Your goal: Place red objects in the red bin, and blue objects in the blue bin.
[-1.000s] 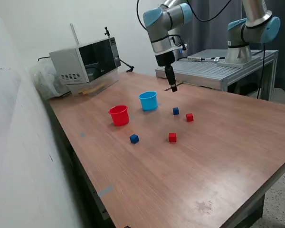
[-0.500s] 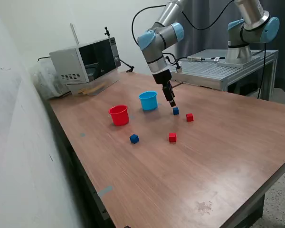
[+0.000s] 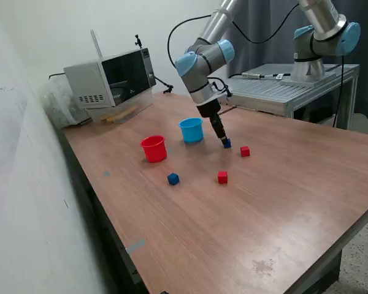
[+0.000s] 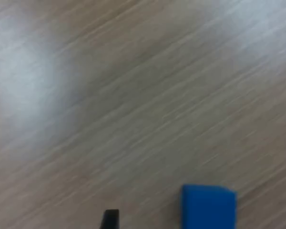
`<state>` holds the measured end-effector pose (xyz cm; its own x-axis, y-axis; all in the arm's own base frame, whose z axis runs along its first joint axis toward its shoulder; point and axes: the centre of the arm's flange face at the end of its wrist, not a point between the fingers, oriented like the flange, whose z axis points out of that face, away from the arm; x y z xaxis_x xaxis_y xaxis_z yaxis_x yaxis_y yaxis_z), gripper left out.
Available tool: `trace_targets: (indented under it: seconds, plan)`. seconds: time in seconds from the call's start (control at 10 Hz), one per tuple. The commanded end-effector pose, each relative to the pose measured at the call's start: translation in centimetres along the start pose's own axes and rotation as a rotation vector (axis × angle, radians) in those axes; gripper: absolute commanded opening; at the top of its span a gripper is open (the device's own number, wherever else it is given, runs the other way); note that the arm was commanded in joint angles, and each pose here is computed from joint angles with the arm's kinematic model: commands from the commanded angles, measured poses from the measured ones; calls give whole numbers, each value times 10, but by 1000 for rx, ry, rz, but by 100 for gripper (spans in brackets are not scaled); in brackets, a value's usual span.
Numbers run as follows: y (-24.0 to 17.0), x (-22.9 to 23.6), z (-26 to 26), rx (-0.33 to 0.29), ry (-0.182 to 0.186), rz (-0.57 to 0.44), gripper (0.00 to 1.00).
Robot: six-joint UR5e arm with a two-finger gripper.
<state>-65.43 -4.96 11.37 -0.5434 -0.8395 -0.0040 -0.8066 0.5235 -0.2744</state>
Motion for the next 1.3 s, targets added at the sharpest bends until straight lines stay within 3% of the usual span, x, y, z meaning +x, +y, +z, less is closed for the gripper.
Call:
trace_targets:
  seconds: [0.0,0.9,1.0,1.2]
  plan:
    - [-9,16,2,9,16,-51,100]
    - [-2,7,11,38,-4,-53,100]
    - [-3,10,11,38,2,-83,0]
    - [-2,14,6,29,8,-103,0]
